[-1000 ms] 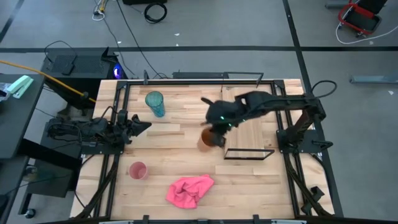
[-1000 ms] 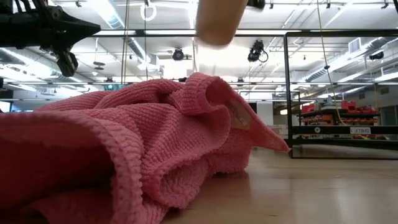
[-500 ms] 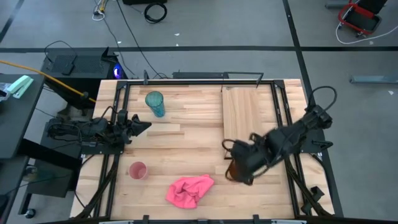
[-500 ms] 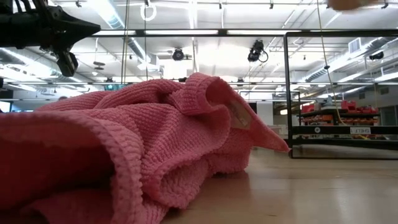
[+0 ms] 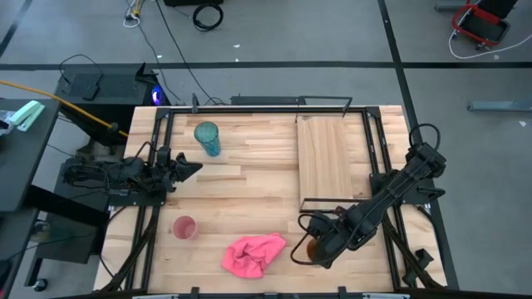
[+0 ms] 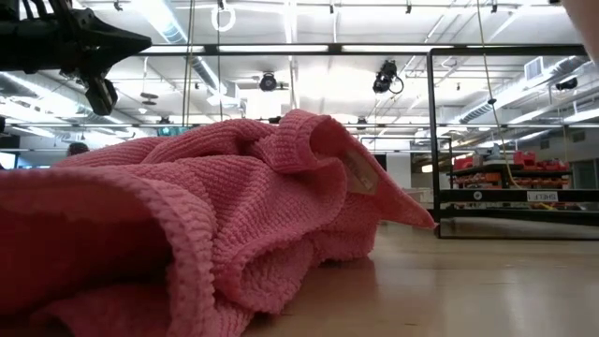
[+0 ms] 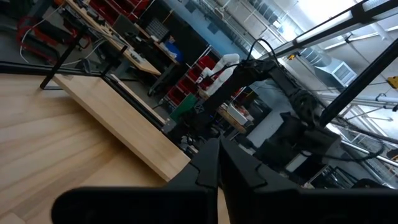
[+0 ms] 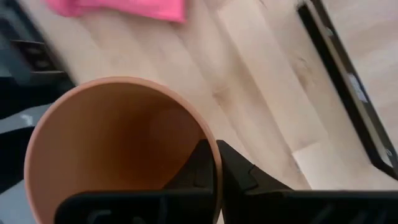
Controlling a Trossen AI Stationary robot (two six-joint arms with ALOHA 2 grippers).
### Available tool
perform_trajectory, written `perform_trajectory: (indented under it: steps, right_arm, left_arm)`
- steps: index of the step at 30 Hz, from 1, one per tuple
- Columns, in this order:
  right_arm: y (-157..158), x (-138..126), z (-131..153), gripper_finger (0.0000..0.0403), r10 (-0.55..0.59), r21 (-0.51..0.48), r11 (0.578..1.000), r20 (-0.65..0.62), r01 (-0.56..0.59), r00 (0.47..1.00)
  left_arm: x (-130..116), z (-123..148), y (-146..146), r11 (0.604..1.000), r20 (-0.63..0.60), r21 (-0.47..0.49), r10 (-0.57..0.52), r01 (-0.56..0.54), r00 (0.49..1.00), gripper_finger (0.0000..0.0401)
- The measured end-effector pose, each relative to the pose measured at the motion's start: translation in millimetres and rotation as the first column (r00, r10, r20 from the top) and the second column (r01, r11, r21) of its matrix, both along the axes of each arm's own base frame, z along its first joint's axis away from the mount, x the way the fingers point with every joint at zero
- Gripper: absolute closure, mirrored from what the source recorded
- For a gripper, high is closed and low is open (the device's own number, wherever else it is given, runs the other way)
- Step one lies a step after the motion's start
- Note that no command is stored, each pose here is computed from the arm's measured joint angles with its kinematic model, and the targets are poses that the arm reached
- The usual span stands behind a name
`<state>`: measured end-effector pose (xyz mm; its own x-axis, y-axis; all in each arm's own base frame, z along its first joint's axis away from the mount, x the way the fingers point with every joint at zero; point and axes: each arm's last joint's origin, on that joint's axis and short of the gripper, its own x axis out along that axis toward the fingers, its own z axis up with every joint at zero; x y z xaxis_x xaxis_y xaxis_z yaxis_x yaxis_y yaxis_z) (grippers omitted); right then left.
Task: Stack small to large cups/mugs on shelf
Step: Move the orange cup to the bottom right of the table
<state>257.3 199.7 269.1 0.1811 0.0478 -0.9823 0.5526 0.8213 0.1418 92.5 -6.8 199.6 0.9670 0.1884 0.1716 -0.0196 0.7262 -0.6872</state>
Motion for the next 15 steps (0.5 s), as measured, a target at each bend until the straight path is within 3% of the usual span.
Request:
perform_trajectory:
  steps: [8, 15]
  right_arm:
    - [-1.8, -1.7, -29.7, 0.0398, -0.025, -0.043, 0.999, 0.03, 0.027, 0.999]
    - [-5.6, -3.6, -37.5, 0.0397, -0.044, -0.102, 0.994, 0.044, 0.048, 0.998]
  left_arm:
    - [0.0, -0.2, 0.0, 1.0, -0.003, 0.006, 0.001, -0.001, 1.0, 0.0382]
    - [0.1, -0.3, 0.0, 1.0, -0.005, 0.008, 0.001, -0.001, 1.0, 0.0377]
